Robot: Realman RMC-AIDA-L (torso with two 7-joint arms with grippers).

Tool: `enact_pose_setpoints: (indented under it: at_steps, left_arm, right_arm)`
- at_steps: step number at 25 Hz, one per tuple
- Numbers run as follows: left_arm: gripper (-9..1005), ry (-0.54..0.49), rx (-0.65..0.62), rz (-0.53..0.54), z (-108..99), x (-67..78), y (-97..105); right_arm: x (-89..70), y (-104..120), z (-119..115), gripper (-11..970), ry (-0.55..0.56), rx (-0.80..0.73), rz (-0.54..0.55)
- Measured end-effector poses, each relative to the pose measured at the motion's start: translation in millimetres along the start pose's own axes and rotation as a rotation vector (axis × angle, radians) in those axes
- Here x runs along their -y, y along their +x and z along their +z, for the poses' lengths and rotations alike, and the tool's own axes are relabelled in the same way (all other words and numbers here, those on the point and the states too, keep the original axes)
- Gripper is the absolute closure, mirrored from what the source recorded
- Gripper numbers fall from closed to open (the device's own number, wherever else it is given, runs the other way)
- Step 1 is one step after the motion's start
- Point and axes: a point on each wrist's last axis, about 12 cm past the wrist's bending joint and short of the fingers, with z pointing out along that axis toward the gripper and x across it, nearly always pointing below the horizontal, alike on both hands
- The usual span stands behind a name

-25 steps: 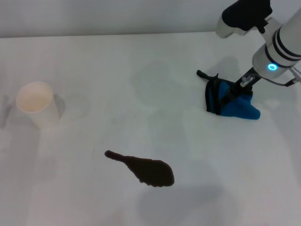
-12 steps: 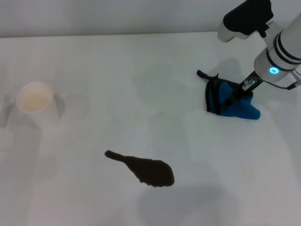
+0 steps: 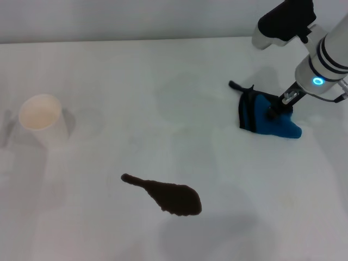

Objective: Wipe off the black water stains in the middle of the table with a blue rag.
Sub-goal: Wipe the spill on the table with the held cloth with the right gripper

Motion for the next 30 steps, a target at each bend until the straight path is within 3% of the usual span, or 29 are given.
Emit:
enact_pose_setpoints:
  at_steps: [5, 23, 30]
  left_arm:
    - [121, -0.001, 0.000, 0.000, -0.3, -0.1, 0.1]
    - [121, -0.004, -0.002, 0.000, -1.8, -0.9, 0.5]
    - [121, -0.001, 0.000, 0.000, -0.5, -0.2, 0.2]
  right_arm:
    - [-2.0, 2.1, 2.7, 823, 0.008, -0.019, -0.010]
    - [-2.8, 2.2, 2.4, 852, -0.001, -0.019, -0.031]
    - [-15.5, 2.6, 1.6, 871, -0.118, -0.004, -0.083]
